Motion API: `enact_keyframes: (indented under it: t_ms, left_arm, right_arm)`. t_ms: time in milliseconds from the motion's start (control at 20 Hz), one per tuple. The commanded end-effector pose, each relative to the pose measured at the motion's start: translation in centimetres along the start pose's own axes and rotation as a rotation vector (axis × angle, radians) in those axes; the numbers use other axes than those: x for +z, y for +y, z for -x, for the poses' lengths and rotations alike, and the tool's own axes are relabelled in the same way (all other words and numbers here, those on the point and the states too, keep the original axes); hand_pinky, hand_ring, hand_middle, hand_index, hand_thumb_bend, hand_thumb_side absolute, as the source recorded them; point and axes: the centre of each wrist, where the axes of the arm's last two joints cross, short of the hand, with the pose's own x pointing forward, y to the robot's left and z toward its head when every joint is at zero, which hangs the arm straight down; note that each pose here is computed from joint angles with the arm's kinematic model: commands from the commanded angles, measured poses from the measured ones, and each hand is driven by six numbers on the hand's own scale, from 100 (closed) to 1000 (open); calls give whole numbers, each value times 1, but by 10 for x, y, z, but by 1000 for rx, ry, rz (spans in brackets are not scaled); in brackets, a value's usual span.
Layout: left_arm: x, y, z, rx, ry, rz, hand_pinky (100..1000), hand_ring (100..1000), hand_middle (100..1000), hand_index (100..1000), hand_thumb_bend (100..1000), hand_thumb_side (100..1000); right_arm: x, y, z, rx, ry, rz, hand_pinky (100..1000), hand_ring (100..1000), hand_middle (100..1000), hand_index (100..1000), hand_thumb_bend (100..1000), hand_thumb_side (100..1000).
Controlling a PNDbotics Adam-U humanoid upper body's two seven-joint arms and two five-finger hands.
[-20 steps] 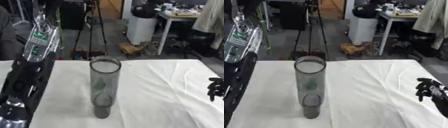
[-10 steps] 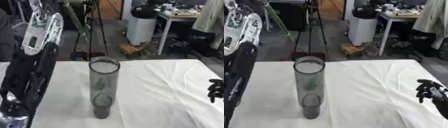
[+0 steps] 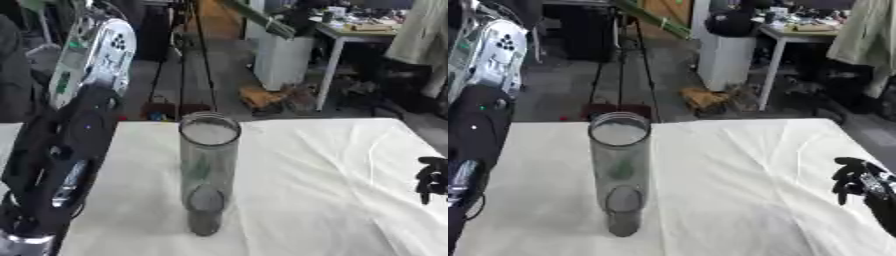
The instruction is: Arrange flowers into the vase.
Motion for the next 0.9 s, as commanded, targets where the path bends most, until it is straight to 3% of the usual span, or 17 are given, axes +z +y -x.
enact_keyframes:
  t_ms: [50,500,900]
  left_arm:
    - [-4,3,-9,-42,-8,11,100,100,100,163,1000,457]
    - [-12,32,-8,-238,102,19,100,100,100,164,1000,449]
    - [-14,52,-8,-333,177,36,100,100,100,165,1000,452]
  right_arm:
    - [-4,-12,-11,72,-62,-51,311,473,530,798,100,717]
    - [0,-14,-10,76,-49,-48,312,474,529,798,100,721]
    - [4,-16,-10,79,-40,-45,313,474,529,799,100,720]
